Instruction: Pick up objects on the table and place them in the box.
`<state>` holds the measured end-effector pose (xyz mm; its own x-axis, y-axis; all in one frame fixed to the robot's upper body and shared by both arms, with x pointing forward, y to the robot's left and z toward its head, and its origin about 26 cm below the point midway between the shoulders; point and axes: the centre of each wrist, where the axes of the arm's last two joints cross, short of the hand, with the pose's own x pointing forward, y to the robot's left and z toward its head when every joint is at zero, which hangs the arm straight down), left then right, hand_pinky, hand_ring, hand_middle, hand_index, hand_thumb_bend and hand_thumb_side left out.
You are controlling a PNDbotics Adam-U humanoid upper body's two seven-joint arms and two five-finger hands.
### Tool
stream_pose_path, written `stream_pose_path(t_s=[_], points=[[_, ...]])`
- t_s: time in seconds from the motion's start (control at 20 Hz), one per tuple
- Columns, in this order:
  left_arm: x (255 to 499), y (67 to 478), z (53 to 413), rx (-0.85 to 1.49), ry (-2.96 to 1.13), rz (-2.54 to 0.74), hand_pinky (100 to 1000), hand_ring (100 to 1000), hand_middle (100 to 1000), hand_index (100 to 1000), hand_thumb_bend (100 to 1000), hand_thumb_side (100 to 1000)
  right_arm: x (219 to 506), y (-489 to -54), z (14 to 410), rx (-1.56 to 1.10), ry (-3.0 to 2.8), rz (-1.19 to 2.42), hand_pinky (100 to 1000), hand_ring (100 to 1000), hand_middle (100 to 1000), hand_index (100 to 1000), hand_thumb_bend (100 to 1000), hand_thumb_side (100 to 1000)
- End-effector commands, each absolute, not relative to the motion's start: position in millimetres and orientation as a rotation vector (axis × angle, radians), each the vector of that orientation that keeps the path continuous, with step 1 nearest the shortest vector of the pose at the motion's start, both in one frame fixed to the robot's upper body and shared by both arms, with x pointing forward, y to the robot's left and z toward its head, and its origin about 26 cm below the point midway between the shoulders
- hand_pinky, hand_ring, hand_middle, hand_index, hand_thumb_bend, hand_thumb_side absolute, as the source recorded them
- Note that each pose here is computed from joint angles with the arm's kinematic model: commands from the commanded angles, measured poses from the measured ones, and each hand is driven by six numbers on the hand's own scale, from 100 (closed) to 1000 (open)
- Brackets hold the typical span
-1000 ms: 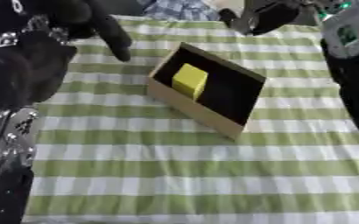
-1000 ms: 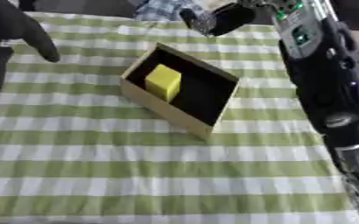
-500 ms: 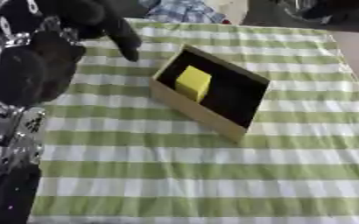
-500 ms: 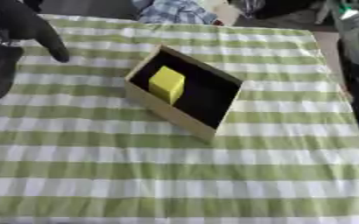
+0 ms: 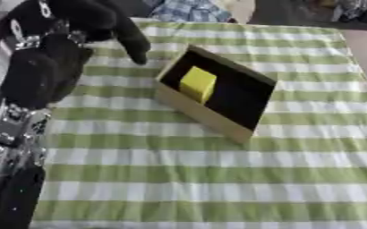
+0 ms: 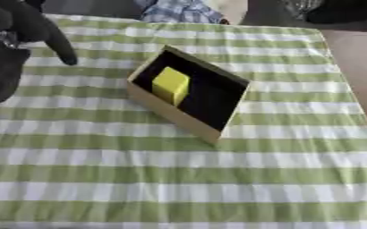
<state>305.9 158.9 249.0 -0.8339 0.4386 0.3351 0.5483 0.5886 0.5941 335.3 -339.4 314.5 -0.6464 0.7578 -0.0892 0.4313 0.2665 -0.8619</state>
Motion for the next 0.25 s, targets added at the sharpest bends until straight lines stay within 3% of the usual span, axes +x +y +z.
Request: stream_pose_path(t_s=[0.05,0.25], points=[[305,165,257,-0.793,-2.699,-1.085,554,649,644,783,100,672,317,-349,332,-1.201,-2.248,1.267,900,894,829,868,100,606],[305,167,259,-0.767,-2.717,-1.07,554,648,644,782,100,672,304,-352,329,-1.282,-2.281,1.189,898,894,828,876,100,632]])
